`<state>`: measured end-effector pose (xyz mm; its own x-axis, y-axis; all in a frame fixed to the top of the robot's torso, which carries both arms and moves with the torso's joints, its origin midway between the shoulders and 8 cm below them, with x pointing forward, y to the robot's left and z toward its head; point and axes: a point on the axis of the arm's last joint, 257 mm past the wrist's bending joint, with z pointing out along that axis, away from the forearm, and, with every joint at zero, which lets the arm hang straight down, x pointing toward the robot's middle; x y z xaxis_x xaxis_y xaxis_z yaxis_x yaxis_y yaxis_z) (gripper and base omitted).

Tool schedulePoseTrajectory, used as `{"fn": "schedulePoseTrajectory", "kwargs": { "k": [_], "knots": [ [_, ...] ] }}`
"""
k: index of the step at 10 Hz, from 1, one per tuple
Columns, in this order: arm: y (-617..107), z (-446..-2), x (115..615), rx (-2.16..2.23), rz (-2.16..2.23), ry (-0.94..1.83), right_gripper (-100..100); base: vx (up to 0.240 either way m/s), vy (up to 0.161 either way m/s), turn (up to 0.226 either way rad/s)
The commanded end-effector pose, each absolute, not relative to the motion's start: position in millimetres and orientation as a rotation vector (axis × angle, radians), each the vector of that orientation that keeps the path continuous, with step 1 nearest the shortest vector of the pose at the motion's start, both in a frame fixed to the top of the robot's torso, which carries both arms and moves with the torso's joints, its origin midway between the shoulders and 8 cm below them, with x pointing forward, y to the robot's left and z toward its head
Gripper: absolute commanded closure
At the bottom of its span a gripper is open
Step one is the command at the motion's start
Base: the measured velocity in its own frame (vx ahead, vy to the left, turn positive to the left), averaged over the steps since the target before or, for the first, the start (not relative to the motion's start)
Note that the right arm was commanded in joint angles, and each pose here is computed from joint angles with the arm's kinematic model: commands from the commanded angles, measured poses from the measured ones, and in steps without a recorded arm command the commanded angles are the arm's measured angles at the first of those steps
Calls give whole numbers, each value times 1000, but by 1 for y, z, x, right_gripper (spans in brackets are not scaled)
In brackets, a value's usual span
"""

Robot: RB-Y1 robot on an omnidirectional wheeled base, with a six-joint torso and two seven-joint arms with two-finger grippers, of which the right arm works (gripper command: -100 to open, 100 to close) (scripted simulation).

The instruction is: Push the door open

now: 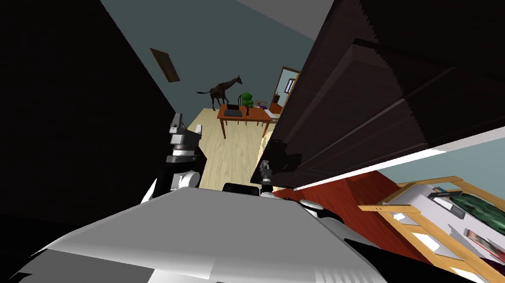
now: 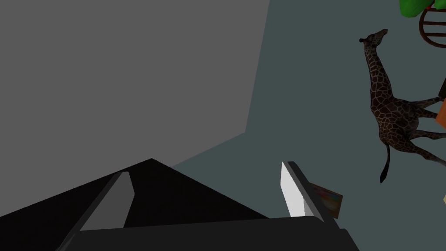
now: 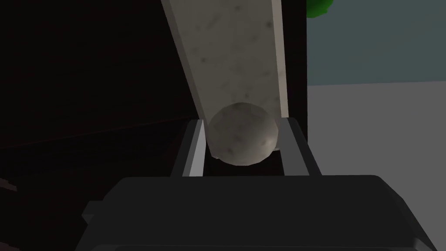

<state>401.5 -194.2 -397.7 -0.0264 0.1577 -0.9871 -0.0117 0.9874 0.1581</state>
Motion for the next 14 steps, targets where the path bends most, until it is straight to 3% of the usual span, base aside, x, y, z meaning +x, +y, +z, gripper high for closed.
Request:
{"fn": "schedulePoseTrajectory", "kwargs": {
  "k": [1, 14],
  "knots": [
    [-195, -396, 403, 158, 173, 1586, 100, 39, 18, -42],
    [-189, -396, 405, 401, 402, 1552, 100, 36, 10, -39]
  ]
}}
